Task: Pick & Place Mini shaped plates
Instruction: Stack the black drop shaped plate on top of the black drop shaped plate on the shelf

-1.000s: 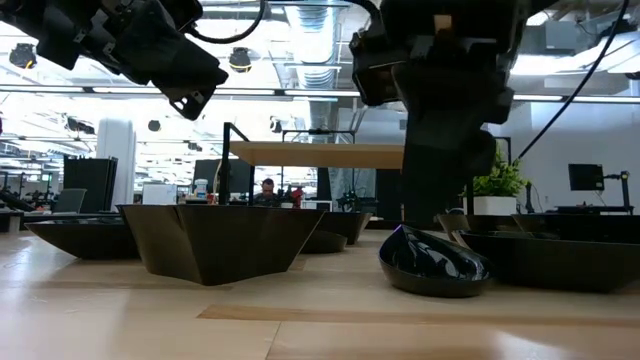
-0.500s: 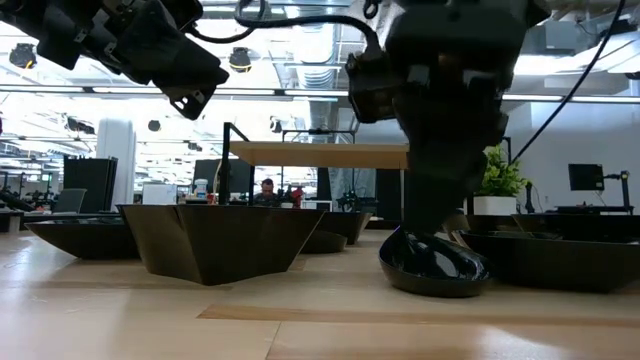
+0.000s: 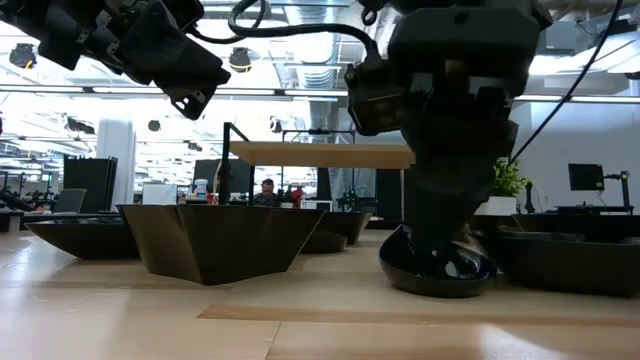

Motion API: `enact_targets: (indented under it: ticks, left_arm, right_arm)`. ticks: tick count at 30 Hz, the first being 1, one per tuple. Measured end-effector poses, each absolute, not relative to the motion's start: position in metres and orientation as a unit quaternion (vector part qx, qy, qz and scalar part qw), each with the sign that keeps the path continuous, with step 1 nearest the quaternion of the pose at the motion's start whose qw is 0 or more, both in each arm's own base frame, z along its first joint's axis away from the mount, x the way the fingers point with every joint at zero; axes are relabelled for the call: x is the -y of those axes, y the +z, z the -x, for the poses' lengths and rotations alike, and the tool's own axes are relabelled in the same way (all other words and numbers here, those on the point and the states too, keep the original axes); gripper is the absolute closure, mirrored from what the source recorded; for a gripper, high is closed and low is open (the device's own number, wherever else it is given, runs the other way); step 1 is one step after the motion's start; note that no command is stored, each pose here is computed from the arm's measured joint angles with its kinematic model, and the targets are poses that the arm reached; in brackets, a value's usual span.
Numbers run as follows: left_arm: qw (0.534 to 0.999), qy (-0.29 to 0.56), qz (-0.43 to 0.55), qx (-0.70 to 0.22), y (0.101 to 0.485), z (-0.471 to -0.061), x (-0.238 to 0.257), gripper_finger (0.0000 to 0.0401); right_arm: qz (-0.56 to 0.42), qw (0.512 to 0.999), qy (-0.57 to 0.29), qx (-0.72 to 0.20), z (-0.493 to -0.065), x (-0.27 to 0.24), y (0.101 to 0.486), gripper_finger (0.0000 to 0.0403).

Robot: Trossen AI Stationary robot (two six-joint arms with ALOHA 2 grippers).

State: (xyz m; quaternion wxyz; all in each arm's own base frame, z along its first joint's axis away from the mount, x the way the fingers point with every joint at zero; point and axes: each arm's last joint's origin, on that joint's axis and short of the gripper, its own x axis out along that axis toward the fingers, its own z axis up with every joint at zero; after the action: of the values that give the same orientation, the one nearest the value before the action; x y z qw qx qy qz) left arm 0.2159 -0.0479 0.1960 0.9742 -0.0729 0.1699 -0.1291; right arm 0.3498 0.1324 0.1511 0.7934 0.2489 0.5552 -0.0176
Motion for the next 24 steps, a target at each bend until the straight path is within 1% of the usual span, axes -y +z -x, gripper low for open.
enact_targets:
  ticks: [11,24]
  left_arm:
    - [0.974,-0.129,0.073,-0.170,0.1960,-0.2159,0.0479,0.0325]
    - [0.974,-0.129,0.073,-0.170,0.1960,-0.2159,0.0479,0.0325]
  right_arm:
    - [-0.251,0.793,-0.015,-0.555,-0.3502,-0.1323,0.1515,0.0307]
    - [-0.263,0.786,-0.011,-0.559,-0.3499,-0.1330,0.1515,0.0358]
